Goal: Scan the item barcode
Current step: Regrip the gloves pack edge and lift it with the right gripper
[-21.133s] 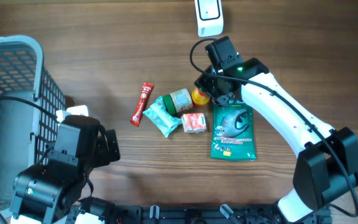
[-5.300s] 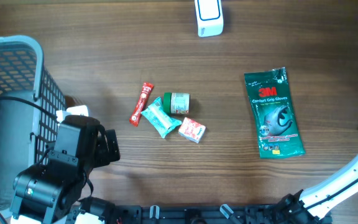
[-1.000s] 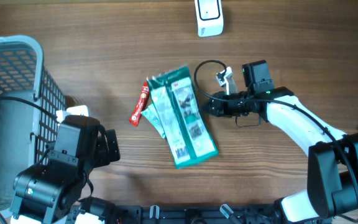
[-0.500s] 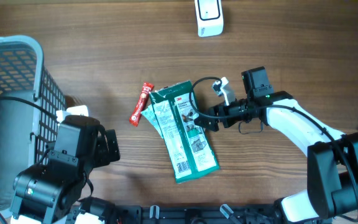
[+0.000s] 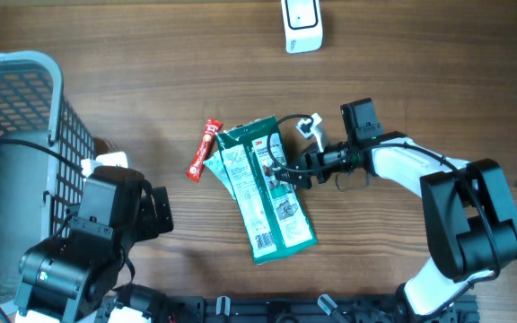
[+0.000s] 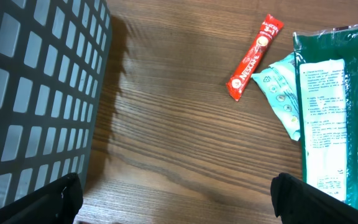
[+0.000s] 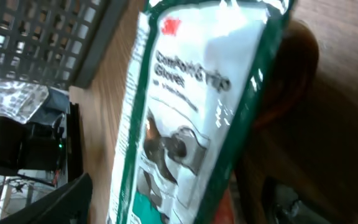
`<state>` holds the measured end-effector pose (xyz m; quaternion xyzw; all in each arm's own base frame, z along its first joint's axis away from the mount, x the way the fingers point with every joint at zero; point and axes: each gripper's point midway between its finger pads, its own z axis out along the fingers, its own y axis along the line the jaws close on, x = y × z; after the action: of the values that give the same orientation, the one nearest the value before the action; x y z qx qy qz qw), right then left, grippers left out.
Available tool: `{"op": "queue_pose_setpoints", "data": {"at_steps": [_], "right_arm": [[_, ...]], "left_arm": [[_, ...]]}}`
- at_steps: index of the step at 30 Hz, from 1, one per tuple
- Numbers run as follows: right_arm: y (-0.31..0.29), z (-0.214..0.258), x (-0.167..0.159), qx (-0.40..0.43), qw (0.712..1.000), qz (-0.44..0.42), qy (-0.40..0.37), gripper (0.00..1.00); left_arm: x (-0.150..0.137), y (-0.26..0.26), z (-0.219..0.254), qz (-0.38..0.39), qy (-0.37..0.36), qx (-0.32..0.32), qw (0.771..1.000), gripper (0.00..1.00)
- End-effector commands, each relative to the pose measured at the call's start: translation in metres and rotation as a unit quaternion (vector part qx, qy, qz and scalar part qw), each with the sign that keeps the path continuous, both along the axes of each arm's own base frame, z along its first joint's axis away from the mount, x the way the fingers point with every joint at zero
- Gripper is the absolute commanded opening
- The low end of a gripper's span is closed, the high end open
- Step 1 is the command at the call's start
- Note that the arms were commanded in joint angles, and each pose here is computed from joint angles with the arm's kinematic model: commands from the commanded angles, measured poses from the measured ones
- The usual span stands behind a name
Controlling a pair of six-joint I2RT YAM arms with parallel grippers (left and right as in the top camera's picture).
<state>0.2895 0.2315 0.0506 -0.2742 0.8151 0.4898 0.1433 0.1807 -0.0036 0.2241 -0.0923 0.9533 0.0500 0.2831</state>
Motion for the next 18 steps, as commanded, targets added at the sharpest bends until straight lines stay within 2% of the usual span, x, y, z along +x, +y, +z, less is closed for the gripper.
{"op": "queue_pose_setpoints", "data": {"at_steps": [1,6,8,12,14,18], "right_arm": [[0.008,0.004,-0.002,0.028,1.000,0.013,0.001,0.86],[0.032,0.002,-0.017,0.026,0.999,0.048,-0.006,0.83],[0.038,0.001,-0.020,0.021,0.998,0.053,-0.010,0.76],[0.038,0.000,-0.018,0.015,0.999,0.042,0.002,0.75],[0.038,0.000,-0.018,0.015,0.999,0.042,0.002,0.69],[0.037,0.000,-0.012,0.009,1.000,0.019,0.024,0.70]], "left_arm": [[0.000,-0.001,0.001,0.005,-0.002,-0.007,1.000,1.00],[0.000,-0.001,0.001,0.005,-0.002,-0.007,1.000,1.00],[0.000,-0.001,0.001,0.005,-0.002,-0.007,1.000,1.00],[0.000,-0.001,0.001,0.005,-0.002,-0.007,1.000,1.00],[0.000,-0.001,0.001,0.005,-0.002,-0.007,1.000,1.00],[0.000,-0.001,0.001,0.005,-0.002,-0.007,1.000,1.00]]}}
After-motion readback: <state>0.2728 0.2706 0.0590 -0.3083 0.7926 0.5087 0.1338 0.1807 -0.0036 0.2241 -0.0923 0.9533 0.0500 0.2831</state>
